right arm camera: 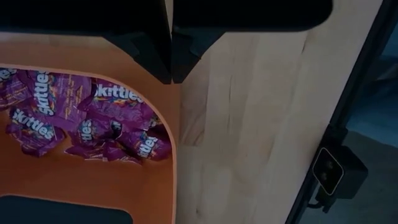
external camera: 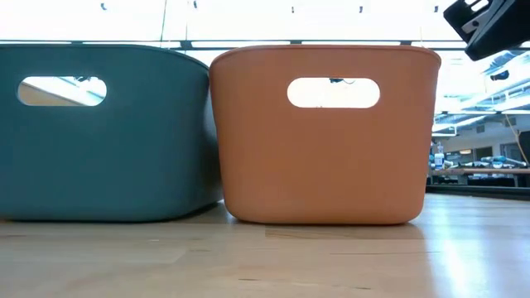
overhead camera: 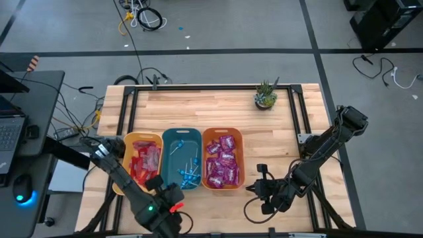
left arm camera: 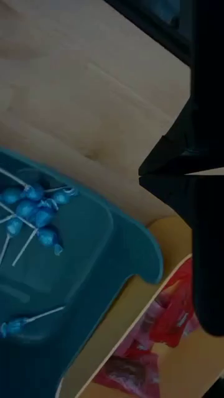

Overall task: Sort candy
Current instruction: Adjust the colored bins

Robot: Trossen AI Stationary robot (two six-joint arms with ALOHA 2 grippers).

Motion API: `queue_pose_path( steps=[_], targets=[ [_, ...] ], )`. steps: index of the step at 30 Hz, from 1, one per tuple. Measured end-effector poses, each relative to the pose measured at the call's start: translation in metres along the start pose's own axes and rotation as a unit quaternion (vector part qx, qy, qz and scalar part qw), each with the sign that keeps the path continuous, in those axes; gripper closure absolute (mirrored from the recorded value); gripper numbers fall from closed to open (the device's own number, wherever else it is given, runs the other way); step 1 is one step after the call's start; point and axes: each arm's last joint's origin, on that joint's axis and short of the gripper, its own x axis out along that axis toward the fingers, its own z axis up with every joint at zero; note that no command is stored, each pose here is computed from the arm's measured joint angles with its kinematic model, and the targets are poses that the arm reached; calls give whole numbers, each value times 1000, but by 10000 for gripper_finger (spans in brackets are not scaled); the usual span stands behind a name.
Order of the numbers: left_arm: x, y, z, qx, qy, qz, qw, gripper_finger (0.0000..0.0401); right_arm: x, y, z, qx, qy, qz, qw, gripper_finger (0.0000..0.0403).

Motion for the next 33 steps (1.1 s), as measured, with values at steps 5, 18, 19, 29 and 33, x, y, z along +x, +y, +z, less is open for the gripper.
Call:
queue_pose_path(
  steps=[5,18,19,29,33],
  targets=[
    [-12,17,5,9,22,-24,999,401,-1,1,0,0,-2,3,1000,403],
    [0,105,-30,-127,48,6,991,401,-2,4,0,0,-9,10,1000,403],
    [4,106,-31,-129,48,3,990,401,-2,4,0,0,-9,10,1000,403],
    [36,99,-39,-132,40,-5,990,401,-2,4,0,-6,-8,10,1000,403],
    [43,101,-38,-134,14,9,991,401,-2,4,0,-8,-9,10,1000,403]
  ],
)
